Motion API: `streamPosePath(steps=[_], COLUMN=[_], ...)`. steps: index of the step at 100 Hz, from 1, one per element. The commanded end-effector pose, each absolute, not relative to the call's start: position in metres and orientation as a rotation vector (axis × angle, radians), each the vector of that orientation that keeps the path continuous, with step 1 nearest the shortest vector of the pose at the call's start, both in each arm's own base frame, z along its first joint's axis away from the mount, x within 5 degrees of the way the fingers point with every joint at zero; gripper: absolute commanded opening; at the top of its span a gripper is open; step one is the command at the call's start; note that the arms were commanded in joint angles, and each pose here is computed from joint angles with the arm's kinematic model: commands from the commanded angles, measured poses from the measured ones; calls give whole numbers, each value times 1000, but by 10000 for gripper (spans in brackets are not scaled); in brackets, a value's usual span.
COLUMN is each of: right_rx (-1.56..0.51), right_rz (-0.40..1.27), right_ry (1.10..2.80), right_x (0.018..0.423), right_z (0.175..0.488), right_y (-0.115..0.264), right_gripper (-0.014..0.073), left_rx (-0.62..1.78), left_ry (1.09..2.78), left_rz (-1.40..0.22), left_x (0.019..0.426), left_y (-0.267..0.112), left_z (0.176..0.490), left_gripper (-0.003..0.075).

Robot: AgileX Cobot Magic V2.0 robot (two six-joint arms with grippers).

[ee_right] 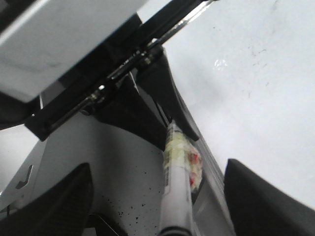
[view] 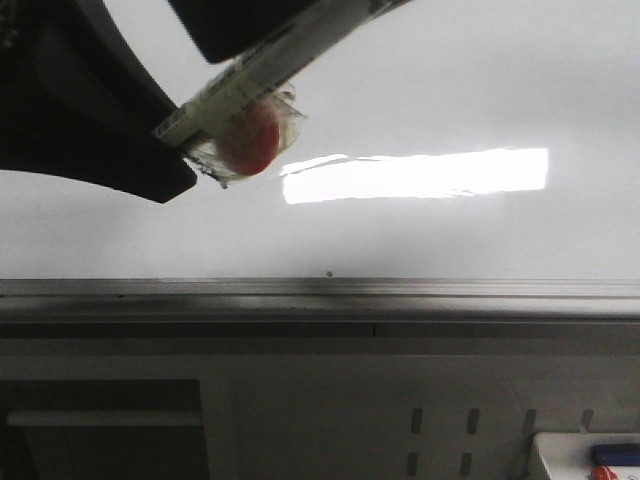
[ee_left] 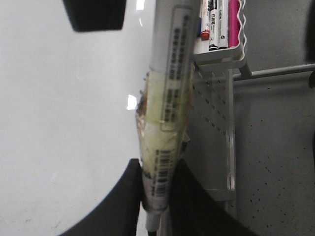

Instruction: Write number 4 on whiteboard

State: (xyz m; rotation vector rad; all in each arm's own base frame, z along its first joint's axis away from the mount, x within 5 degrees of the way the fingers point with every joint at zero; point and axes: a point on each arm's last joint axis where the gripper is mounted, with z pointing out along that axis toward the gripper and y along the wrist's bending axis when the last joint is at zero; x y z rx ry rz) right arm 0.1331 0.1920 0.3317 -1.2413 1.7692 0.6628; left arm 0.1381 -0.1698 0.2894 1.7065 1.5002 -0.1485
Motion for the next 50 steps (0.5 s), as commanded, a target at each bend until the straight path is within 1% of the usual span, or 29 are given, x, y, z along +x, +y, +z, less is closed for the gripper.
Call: streamPosePath(steps=[1, 7, 21, 42, 50], right_rx=[-1161, -1168, -1176, -1164, -1147], right_rz=[663, 663, 661, 677, 699], right_ry=[1718, 1739, 1758, 1765, 1774], right_x=[140, 143, 145, 145, 145], right_z=[343, 338, 333, 333, 334], right_y=[196, 200, 203, 204, 204], right_gripper=[462, 424, 302, 64, -2], left_rx=[1613, 1606, 1588, 1578, 1562], left_ry=[1435, 1432, 1434, 1443, 1456], left_rz=[-148, -148, -159, -174, -197], left_x=[139, 139, 140, 139, 139], left_y=[-172, -172, -173, -173, -174], left_z=[307, 308, 309, 309, 309], left_gripper=[-20, -20, -20, -20, -20])
